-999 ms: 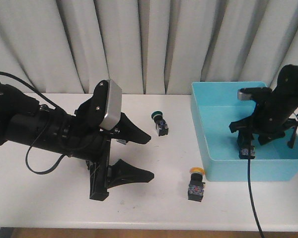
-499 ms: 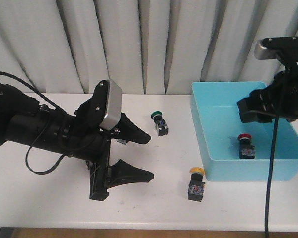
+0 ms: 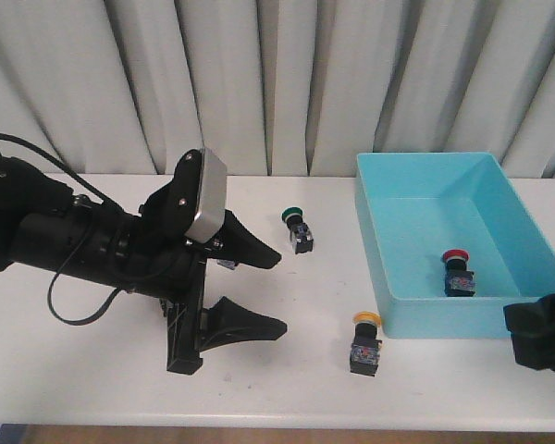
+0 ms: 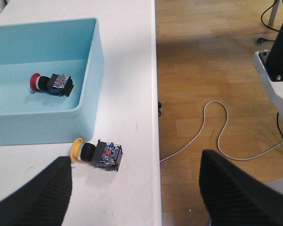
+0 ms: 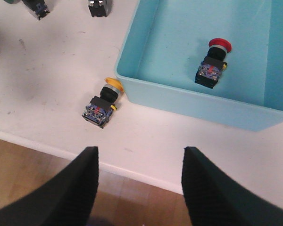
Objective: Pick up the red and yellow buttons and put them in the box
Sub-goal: 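Reach the left gripper to the yellow button switch and grasp it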
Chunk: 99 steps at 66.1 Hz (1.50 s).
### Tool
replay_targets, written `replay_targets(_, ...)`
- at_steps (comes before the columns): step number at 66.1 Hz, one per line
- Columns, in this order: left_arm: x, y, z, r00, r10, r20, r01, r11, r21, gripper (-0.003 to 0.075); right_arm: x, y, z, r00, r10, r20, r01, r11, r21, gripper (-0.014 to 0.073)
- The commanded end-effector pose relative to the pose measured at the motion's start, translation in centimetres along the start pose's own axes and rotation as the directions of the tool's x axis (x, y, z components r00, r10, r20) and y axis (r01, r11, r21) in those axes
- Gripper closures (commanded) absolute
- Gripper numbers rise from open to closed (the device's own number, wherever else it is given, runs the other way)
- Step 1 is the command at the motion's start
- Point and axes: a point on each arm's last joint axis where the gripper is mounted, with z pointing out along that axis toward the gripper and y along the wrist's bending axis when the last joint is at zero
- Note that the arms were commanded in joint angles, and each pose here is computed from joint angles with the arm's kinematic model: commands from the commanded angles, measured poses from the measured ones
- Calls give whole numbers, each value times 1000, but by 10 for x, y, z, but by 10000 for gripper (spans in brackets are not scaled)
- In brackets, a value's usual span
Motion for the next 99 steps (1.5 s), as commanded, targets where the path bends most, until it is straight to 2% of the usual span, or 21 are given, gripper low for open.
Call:
replay_targets(1, -20, -2, -10, 997, 9, 74, -7, 1000, -27, 183, -4, 0, -10, 991, -13, 130, 12, 1000, 14, 209)
replay_targets(5, -17, -1, -10, 999, 7, 48, -5, 999, -42, 183, -2, 0, -12, 991, -18, 131, 16, 1000, 14, 209)
replay_targets(10, -8, 6, -11, 999, -5, -53, -1, 993, -120, 183, -2, 0, -11, 991, -21, 129, 19, 1000, 14, 209)
replay_targets(14, 1, 14, -13, 988, -44, -147, 13, 978, -208, 183, -2, 0, -11, 991, -22, 129, 20, 1000, 15, 209)
replay_targets(19, 11, 29, -19, 965, -124, -233, 28, 925, -380, 183, -2, 0, -11, 991, -23, 129, 21, 1000, 15, 209)
replay_targets(22, 13, 35, -23, 956, -204, -209, 84, 878, -470, 183, -2, 0, -11, 991, -23, 129, 21, 1000, 15, 209)
replay_targets(25, 13, 41, -26, 943, -305, -135, 183, 812, -554, 183, -2, 0, -11, 991, -22, 128, 21, 1000, 14, 209)
replay_targets(32, 13, 48, -30, 889, -458, 25, 369, 682, -632, 183, -2, 0, -11, 991, -22, 128, 21, 1000, 14, 209)
replay_targets(39, 16, 55, -27, 865, -501, 37, 400, 643, -653, 183, -2, 0, -11, 992, -20, 128, 19, 1000, 13, 209)
replay_targets(51, 12, 83, -18, 849, -529, 7, 389, 615, -686, 183, -2, 1, -11, 992, -14, 128, 13, 1000, 7, 209)
replay_targets(66, 17, 134, 10, 806, -587, -81, 361, 594, -719, 183, -2, 1, -11, 992, -12, 126, 11, 1000, 5, 209)
replay_targets(81, 32, 172, 41, 753, -638, -163, 350, 598, -721, 183, -2, 1, -11, 992, -12, 128, 11, 1000, 5, 209)
replay_targets(99, 52, 201, 72, 717, -666, -205, 357, 604, -713, 183, -2, 1, -11, 992, -12, 128, 11, 1000, 5, 209)
